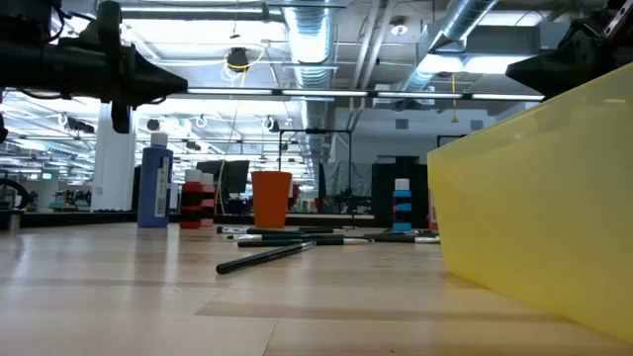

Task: Pick & Place Paint Supplies
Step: Put the black paint brush into the orange cup

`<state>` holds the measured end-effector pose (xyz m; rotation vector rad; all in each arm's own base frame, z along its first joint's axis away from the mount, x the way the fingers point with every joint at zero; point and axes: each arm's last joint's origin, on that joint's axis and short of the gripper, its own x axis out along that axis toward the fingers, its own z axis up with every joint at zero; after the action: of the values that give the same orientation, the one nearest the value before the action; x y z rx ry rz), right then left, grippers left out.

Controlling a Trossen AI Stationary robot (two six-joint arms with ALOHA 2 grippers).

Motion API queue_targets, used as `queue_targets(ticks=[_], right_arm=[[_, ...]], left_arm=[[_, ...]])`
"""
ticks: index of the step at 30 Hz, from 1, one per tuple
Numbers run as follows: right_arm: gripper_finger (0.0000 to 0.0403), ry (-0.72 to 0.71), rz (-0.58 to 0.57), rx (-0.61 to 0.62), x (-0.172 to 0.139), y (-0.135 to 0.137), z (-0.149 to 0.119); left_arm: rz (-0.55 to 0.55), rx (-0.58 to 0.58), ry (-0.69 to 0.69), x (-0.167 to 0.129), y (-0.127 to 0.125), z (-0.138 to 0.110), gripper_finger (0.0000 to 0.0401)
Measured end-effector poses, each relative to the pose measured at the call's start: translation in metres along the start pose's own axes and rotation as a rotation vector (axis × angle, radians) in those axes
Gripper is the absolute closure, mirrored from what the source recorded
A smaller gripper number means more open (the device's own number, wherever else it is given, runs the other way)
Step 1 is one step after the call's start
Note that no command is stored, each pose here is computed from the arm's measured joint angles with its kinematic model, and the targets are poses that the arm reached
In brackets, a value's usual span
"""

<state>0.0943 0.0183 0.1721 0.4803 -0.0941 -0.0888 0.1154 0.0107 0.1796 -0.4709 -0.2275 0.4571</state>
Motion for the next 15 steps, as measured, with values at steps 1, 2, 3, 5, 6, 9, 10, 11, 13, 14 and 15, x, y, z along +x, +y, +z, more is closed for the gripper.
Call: queue_targets(ticks=[1,2,3,5,6,9,10,11,13,14,15], right_arm=[[0.0403,0.0,0.0,0.0,0.0,0.0,0.0],[0.0403,0.0,0.0,0.0,0.0,0.0,0.0],[0.0403,0.0,0.0,0.0,0.0,0.0,0.0],[0.0403,0.0,0.0,0.0,0.0,0.0,0.0],[0.0403,0.0,0.0,0.0,0.0,0.0,0.0],[0.0403,0.0,0.0,0.0,0.0,0.0,0.0],[0.0403,0.0,0.0,0.0,0.0,0.0,0.0],[0.0403,0.0,0.0,0.0,0.0,0.0,0.0],[0.0403,0.0,0.0,0.0,0.0,0.0,0.0],[0.0403,0.0,0.0,0.0,0.0,0.0,0.0],[0.0403,0.0,0.0,0.0,0.0,0.0,0.0]], left_arm=[[-0.008,-0.037,-0.008,0.0,-0.001,0.001,0.0401],[-0.018,-0.076,-0.011,0.0,-0.001,0.002,0.0401],[-0.024,-0.118,-0.02,0.0,-0.002,0.003,0.0401],[-0.05,-0.216,-0.056,0.0,-0.004,0.007,0.0401],[-0.062,-0.247,-0.072,0.0,-0.004,0.009,0.0401],[-0.069,-0.295,-0.122,-0.001,-0.006,0.014,0.0401],[-0.07,-0.309,-0.141,-0.001,-0.006,0.015,0.0401],[-0.069,-0.317,-0.156,-0.001,-0.006,0.017,0.0401],[-0.053,-0.322,-0.171,-0.001,-0.006,0.018,0.0401],[-0.048,-0.328,-0.183,-0.002,-0.006,0.018,0.0401],[-0.04,-0.335,-0.197,-0.002,-0.006,0.019,0.0401]])
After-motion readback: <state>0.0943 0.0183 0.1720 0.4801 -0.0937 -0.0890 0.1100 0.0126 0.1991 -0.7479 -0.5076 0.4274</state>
